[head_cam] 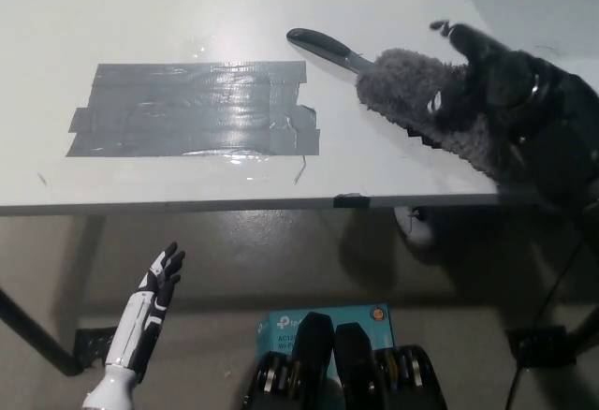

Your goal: A grey duster is kept infront of the robot in the middle of the table and the robot extends its right arm to grab the duster, picks it up and hands it to a person

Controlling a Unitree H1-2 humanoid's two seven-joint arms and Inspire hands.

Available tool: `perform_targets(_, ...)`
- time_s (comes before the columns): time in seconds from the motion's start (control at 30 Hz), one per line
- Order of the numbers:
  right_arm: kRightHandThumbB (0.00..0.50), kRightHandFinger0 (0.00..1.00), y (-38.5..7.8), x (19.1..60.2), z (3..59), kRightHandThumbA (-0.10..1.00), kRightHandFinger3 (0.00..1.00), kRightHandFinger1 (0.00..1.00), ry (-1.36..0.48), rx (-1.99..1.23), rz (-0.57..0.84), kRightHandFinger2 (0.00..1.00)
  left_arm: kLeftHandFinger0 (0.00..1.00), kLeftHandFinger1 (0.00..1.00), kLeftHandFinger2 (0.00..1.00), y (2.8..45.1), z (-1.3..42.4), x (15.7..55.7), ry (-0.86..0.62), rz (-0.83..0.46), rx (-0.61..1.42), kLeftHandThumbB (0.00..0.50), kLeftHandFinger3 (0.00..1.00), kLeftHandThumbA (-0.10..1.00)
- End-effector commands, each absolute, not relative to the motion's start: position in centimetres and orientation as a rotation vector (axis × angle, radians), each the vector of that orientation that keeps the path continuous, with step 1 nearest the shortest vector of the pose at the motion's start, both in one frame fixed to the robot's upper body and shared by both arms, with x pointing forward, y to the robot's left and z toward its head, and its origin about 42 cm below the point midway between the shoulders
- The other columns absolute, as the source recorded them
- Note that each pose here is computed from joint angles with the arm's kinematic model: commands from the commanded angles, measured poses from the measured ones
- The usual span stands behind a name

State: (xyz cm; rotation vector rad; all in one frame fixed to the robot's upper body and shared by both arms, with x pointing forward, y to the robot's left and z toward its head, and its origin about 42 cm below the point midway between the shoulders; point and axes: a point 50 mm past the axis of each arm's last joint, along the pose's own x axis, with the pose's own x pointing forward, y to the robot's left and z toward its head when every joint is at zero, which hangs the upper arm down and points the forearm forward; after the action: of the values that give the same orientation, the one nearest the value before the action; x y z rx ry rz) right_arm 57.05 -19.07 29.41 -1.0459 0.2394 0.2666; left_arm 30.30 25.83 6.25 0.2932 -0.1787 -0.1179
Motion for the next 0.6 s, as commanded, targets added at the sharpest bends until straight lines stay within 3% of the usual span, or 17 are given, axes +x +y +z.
perform_targets(0.0,0.5,1.0,-18.1,58.2,30.6,1.0,1.0,1.0,0.269,-1.014,0.295,1.0,1.0,1.0,1.0,26.5,7.1,30.8,-0.22,-0.113,0.332,0.371,1.0,1.0)
perform_targets(0.1,0.488,1.0,-18.4,58.2,28.9,1.0,1.0,1.0,0.317,-1.04,0.281,1.0,1.0,1.0,1.0,26.5,6.9,30.6,-0.216,-0.111,0.329,0.392,1.0,1.0)
perform_targets(0.57,0.492,1.0,-22.2,57.3,23.4,1.0,1.0,1.0,0.471,-1.114,0.223,1.0,1.0,1.0,1.0,26.7,6.8,30.5,-0.217,-0.099,0.338,0.373,1.0,1.0)
